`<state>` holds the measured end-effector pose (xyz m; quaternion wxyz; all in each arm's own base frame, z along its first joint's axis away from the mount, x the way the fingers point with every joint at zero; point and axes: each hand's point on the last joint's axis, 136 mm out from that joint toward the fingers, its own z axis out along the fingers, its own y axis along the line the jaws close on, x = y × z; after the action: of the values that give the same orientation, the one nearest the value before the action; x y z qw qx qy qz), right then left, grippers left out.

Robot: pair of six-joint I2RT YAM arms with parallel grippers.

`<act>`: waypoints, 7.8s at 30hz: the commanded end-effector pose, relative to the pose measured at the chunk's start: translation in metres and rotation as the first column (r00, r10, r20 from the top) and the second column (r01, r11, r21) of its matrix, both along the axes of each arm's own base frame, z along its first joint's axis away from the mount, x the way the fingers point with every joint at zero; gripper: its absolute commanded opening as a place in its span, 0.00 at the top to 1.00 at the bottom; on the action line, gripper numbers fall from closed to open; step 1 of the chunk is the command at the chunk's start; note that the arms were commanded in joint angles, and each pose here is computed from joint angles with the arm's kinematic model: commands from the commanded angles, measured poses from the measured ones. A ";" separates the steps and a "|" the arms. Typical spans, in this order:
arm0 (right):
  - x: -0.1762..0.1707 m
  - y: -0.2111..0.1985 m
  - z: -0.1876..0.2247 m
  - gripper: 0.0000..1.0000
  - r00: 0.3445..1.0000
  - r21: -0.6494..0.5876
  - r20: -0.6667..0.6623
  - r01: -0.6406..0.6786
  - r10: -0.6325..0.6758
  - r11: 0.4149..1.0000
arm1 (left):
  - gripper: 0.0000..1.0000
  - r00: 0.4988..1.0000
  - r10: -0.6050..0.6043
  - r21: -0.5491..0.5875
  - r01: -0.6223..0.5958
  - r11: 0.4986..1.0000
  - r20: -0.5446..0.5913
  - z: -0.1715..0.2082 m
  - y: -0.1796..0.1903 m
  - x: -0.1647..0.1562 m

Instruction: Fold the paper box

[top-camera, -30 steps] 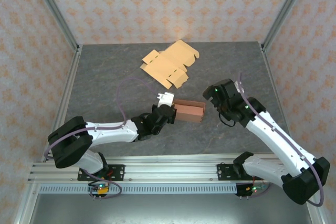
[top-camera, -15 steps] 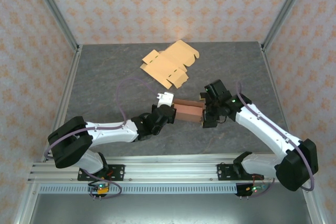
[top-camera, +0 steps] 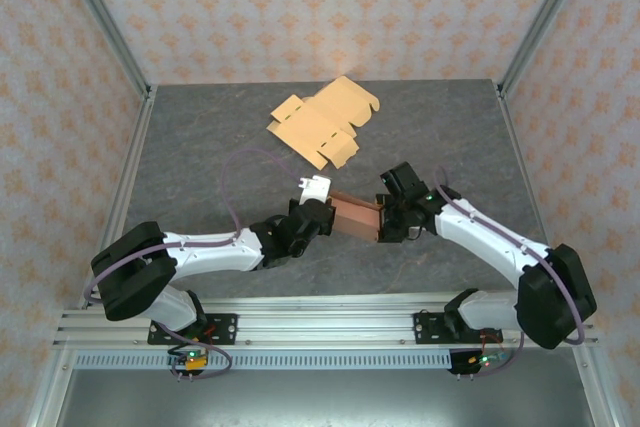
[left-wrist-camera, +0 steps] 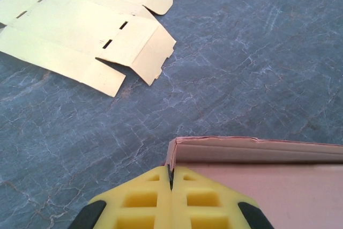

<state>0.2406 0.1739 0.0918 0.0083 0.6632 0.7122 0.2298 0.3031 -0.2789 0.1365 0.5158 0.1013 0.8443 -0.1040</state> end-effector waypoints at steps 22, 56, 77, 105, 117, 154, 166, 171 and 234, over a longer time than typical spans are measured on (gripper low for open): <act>0.038 -0.036 -0.007 0.58 0.981 -0.126 0.036 0.194 -0.191 0.973 | 0.11 0.998 0.002 -0.183 0.009 0.983 0.064 0.057 0.019 -0.017; 0.047 -0.051 -0.020 0.56 0.992 -0.121 0.013 0.125 -0.125 0.985 | 0.03 0.925 0.102 -0.292 -0.218 0.931 -0.366 -0.053 0.021 0.040; 0.068 -0.045 -0.014 0.55 0.998 -0.019 -0.043 -0.037 0.036 0.999 | 0.00 0.954 0.097 -0.267 -0.176 0.947 -0.283 -0.016 0.009 0.055; 0.053 -0.032 -0.017 0.48 0.804 0.034 -0.201 -0.565 0.559 0.824 | 0.00 0.816 -0.569 -0.005 0.572 0.820 -0.100 -0.005 -0.033 -0.002; 0.064 -0.040 -0.023 0.49 0.828 -0.029 -0.218 -0.535 0.517 0.844 | 0.00 0.715 -0.687 0.125 0.700 0.704 -0.134 -0.013 -0.036 -0.028; -0.010 -0.056 -0.023 0.25 0.554 -0.095 0.044 -0.826 0.831 0.555 | 0.00 0.507 -0.798 0.434 0.830 0.351 -0.326 -0.057 -0.038 -0.093; 0.010 -0.023 -0.028 0.23 0.626 -0.032 0.226 -0.761 0.747 0.647 | 0.00 0.726 -0.645 0.513 0.659 0.551 -0.240 -0.075 -0.023 -0.026; 0.063 -0.017 -0.016 0.23 0.597 -0.133 0.283 -0.751 0.751 0.647 | 0.00 0.707 -0.671 0.427 0.690 0.584 -0.226 -0.061 -0.018 -0.029; 0.009 0.023 -0.029 0.31 0.494 -0.041 0.541 -0.793 0.681 0.608 | 0.46 0.621 -0.133 -0.249 -0.104 0.963 -0.773 -0.134 -0.027 0.019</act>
<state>0.2367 0.1922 0.0577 0.0007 0.2076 0.8761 0.4351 0.3374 -0.3258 0.0431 0.1500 0.0121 0.9422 -0.2993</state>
